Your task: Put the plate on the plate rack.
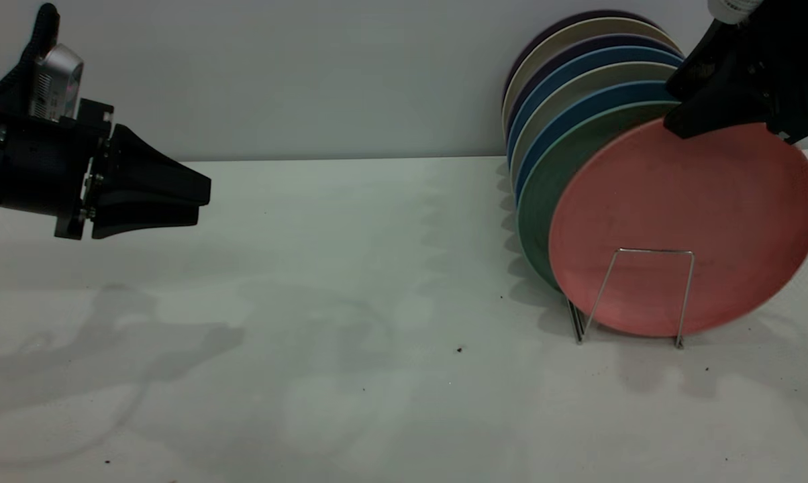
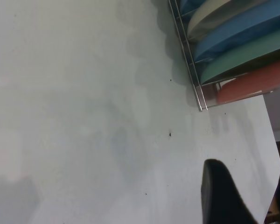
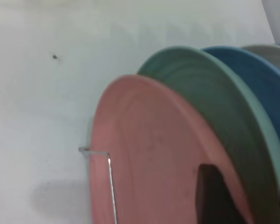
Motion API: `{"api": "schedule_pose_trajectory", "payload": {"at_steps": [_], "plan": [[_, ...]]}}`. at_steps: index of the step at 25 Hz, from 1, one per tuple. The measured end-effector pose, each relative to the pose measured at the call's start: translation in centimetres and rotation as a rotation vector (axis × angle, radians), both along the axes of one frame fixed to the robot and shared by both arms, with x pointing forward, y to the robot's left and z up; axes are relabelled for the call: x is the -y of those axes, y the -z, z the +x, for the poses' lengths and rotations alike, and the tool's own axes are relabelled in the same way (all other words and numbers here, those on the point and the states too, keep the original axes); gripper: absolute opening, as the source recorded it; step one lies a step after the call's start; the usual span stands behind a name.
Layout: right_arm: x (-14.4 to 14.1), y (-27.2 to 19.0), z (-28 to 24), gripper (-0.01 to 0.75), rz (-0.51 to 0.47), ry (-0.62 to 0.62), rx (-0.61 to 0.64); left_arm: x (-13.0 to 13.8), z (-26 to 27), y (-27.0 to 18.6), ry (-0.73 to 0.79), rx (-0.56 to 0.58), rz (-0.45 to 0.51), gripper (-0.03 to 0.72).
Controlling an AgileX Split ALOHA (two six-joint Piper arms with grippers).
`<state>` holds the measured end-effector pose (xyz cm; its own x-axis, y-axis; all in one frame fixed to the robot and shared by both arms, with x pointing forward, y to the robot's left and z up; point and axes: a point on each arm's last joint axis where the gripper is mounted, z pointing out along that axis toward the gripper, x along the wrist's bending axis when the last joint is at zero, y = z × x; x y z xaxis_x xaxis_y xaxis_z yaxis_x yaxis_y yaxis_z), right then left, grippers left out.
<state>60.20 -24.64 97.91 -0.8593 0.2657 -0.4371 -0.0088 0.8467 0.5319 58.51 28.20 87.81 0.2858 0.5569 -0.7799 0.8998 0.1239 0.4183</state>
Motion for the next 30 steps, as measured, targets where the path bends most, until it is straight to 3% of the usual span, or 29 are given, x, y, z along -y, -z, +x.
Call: {"api": "schedule_pose_trajectory", "payload": {"at_steps": [7,12,14,17,20,24,30], "plan": [[-0.5,-0.1,-0.4,0.387,0.076,0.002,-0.057,0.0,0.0,0.0,-0.001,0.000,0.001,0.334],[-1.4,-0.6,-1.0,0.388,0.257,0.061,-0.196,0.0,0.0,0.0,-0.007,-0.006,0.004,0.334],[-1.7,-1.3,-1.3,0.388,0.359,0.132,-0.281,-0.2,0.1,0.2,-0.034,-0.032,0.016,0.334],[-1.8,-2.8,-1.8,0.388,0.524,0.352,-0.435,-0.9,0.5,0.4,-0.079,-0.083,0.073,0.334],[-1.6,-3.8,-2.6,0.388,0.625,0.581,-0.602,-2.2,0.7,-0.2,-0.093,-0.132,0.203,0.334],[-1.0,-3.7,-3.8,0.388,0.577,0.785,-0.764,-3.6,0.4,-2.6,-0.070,-0.197,0.411,0.334],[0.7,-3.4,-5.7,0.388,0.333,0.956,-0.831,-6.1,-1.8,-6.3,-0.106,-0.398,0.723,0.334]]}}
